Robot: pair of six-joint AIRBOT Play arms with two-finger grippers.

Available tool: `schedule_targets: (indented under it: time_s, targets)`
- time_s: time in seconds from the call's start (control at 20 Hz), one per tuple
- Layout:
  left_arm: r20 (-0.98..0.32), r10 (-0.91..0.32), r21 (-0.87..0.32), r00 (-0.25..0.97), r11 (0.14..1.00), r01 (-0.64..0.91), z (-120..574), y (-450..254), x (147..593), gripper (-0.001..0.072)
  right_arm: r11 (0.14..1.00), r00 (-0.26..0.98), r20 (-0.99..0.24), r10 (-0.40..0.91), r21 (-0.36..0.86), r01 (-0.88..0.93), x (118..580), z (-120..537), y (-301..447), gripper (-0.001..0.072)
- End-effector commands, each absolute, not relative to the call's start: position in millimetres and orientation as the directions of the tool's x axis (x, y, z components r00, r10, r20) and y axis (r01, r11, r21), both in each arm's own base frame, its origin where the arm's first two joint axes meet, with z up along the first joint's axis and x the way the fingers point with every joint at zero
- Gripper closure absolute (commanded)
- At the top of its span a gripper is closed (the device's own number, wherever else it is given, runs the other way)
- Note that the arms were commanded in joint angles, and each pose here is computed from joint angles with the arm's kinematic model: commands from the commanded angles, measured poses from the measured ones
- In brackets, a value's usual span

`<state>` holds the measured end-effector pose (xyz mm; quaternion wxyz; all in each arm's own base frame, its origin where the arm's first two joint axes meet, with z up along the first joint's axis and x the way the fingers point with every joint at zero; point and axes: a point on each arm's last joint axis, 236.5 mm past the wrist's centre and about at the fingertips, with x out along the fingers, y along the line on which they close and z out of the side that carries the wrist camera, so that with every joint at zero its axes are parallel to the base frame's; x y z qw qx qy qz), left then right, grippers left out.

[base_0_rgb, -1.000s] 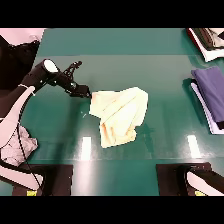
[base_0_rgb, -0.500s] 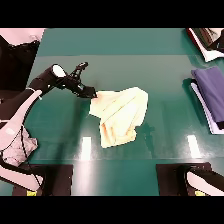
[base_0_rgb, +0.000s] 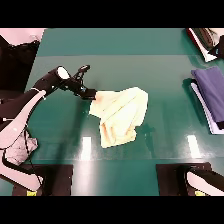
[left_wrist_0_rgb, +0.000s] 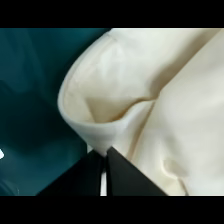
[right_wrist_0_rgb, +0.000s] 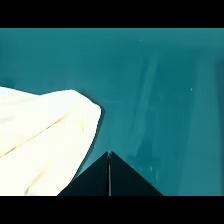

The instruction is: Fold the shirts.

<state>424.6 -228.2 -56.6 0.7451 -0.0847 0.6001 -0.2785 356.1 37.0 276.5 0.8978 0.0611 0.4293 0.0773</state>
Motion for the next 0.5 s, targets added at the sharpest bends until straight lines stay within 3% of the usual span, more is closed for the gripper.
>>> schedule_targets:
  time_s: [0.0, 0.2, 0.25, 0.3, 0.35, 0.45]
  targets:
    - [-0.838, -0.532, -0.467, 0.124, 0.816, 0.341, -38.8, -233.2, 429.6, 0.0682, 0.977, 0.565, -0.797, 0.214, 0.177, -0.12, 344.4, 266.4, 49.7, 0.0696]
    - [-0.815, -0.558, -0.456, 0.158, 0.785, 0.421, 13.3, -241.6, 445.8, 0.0682, 0.948, 0.387, -0.877, 0.286, 0.199, -0.25, 318.0, 197.6, 106.8, 0.0691]
    - [-0.808, -0.564, -0.45, 0.168, 0.777, 0.441, 27.2, -243.1, 449.1, 0.0682, 0.937, 0.331, -0.896, 0.297, 0.206, -0.282, 308.6, 171.9, 122.1, 0.0572]
    - [-0.807, -0.565, -0.442, 0.172, 0.771, 0.458, 37.6, -243.6, 450.5, 0.0682, 0.924, 0.28, -0.91, 0.306, 0.212, -0.318, 298.1, 145.4, 138.6, 0.0259]
    - [-0.806, -0.565, -0.432, 0.177, 0.765, 0.477, 49.5, -243.6, 451.5, 0.0682, 0.916, 0.234, -0.921, 0.31, 0.224, -0.332, 288.9, 115.3, 152.3, 0.0104]
    - [-0.801, -0.572, -0.426, 0.177, 0.752, 0.502, 66.9, -245.0, 450.8, 0.0682, 0.89, 0.169, -0.908, 0.383, 0.313, -0.332, 272.6, 67.7, 190.4, 0.0101]
